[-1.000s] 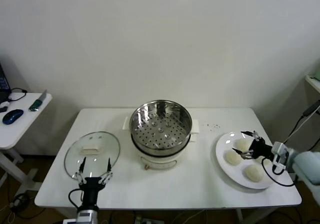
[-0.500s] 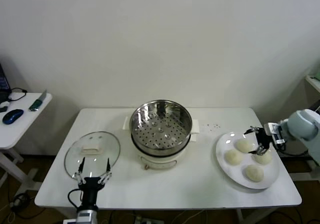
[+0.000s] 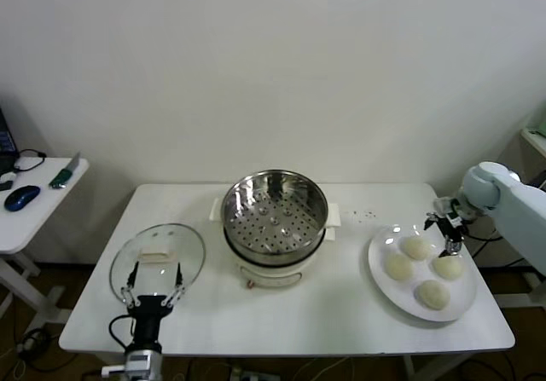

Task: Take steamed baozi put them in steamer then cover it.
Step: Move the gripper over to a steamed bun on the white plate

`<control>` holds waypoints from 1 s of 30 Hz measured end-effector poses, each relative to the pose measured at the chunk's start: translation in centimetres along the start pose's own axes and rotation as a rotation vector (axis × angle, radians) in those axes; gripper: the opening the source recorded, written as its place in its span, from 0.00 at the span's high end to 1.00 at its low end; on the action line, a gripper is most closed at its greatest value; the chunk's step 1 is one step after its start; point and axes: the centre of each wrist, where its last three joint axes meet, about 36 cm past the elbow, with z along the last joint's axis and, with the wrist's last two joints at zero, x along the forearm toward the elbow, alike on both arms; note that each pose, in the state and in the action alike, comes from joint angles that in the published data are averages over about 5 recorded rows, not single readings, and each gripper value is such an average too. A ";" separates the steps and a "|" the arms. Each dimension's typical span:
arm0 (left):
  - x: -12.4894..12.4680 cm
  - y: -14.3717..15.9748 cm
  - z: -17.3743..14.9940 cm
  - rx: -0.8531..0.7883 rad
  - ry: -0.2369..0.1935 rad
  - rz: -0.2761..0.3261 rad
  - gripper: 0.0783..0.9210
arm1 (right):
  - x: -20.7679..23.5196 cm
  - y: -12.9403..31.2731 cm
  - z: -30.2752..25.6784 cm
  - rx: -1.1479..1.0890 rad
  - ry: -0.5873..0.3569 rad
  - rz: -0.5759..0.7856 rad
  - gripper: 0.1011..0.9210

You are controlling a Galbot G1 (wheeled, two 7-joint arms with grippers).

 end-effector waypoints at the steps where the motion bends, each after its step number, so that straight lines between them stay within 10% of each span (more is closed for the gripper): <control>1: -0.1 0.1 0.0 -0.002 0.000 -0.001 0.12 | -0.2 -0.3 -0.1 0.002 0.005 -0.004 0.12; 30: -1.5 1.1 -0.6 -0.035 0.012 -0.019 0.12 | -6.5 -3.4 -3.0 0.024 0.036 -0.068 0.16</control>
